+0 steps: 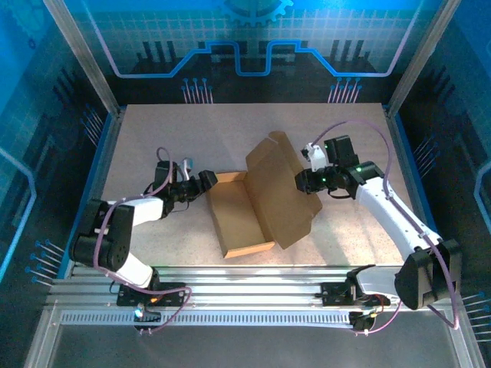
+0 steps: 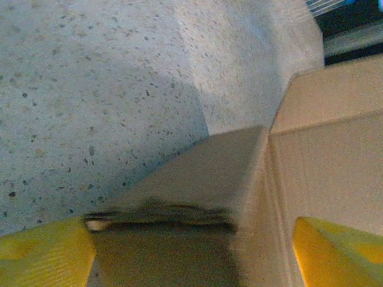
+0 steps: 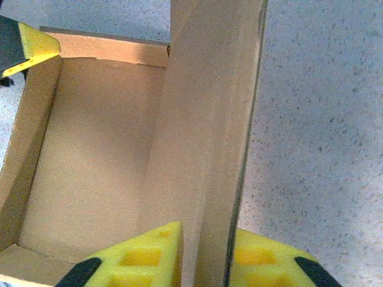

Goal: Fold the paper box

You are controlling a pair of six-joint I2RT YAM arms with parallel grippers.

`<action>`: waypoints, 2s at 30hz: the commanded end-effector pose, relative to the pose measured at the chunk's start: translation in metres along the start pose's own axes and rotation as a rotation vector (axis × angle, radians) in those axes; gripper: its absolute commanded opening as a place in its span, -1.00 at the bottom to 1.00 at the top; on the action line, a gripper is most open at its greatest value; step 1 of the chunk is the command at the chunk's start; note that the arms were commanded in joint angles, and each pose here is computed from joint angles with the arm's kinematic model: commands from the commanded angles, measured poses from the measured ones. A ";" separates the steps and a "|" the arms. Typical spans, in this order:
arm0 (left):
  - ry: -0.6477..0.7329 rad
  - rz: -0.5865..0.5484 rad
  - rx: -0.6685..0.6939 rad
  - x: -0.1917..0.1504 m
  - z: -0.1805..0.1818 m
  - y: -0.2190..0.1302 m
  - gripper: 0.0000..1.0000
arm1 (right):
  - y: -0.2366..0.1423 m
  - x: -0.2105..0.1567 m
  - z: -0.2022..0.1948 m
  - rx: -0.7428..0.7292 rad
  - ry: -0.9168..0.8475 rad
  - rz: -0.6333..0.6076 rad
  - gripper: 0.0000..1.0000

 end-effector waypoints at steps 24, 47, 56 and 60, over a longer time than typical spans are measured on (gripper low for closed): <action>0.638 0.167 -0.303 0.070 -0.093 0.009 0.79 | -0.003 0.052 0.034 0.032 -0.416 0.004 -0.86; 0.768 0.254 -0.219 0.054 -0.124 0.041 0.13 | 0.009 0.057 0.029 0.022 -0.427 0.027 -0.89; 0.841 0.227 -0.041 0.041 -0.141 0.031 -0.05 | 0.012 0.059 0.028 -0.017 -0.433 0.033 -0.90; 0.853 0.247 -0.007 0.036 -0.145 0.033 -0.16 | 0.014 0.059 0.030 -0.024 -0.442 0.043 -0.91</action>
Point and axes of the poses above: each hand's point on the last joint's axis, 136 mm out from that joint toward the fingers, its own y axis out along the fingers, its own z axis along the line the jaws close on, x = y × z, the point moved 10 cm from there along -y, back along the fingers, and after that the axes turned 9 degrees about -y, right-handed, at the moved point
